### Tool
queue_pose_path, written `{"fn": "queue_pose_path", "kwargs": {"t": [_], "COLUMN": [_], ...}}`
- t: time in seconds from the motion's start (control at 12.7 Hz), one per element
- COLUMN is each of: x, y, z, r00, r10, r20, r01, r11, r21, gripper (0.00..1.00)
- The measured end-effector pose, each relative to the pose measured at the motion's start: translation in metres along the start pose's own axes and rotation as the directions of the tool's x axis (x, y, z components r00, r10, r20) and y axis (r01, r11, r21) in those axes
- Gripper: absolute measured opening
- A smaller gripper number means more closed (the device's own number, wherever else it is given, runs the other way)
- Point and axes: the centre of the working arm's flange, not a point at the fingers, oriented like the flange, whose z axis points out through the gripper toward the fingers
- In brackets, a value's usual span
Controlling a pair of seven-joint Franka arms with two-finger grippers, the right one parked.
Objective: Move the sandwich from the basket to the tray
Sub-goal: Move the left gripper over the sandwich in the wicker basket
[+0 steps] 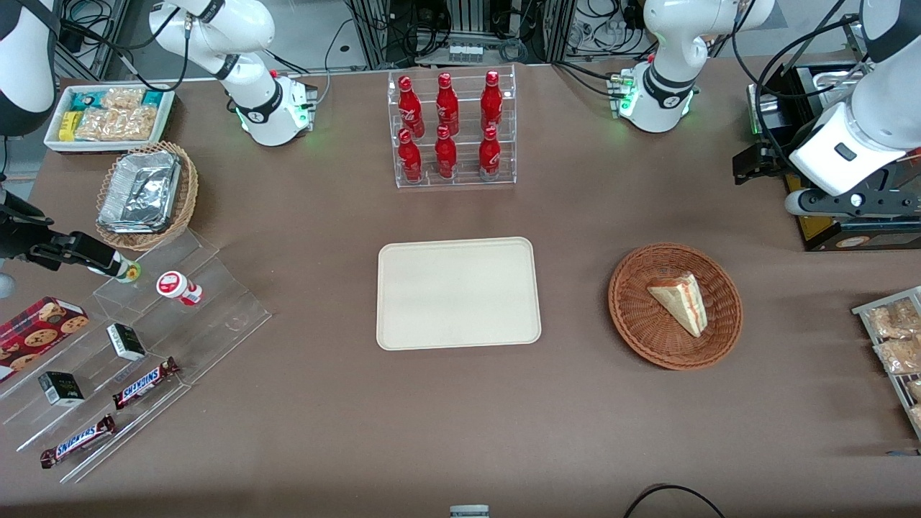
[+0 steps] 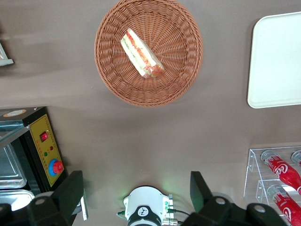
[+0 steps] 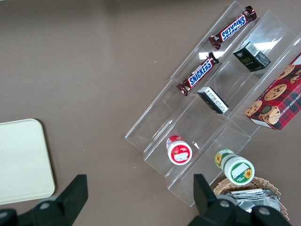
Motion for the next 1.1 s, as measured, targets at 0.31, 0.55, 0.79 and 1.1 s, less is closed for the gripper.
{"fn": "queue_pose_path", "kwargs": {"t": [0.31,0.55,0.79,1.1], "x": [0.011,0.038,0.058,0.075], "y": [0.002,0.002,0.0,-0.005], "z": [0.007,0.03,0.056,0.095], "r00": [1.0,1.0,1.0,1.0], "r10": [0.006,0.011,0.008,-0.001], "r20": [-0.014,-0.016,0.015,0.0], "r01": [-0.006,-0.011,-0.008,0.001], "r11": [1.0,1.0,1.0,1.0], "r21": [-0.003,-0.011,-0.018,-0.022], "gripper": [1.0,1.0,1.0,1.0]}}
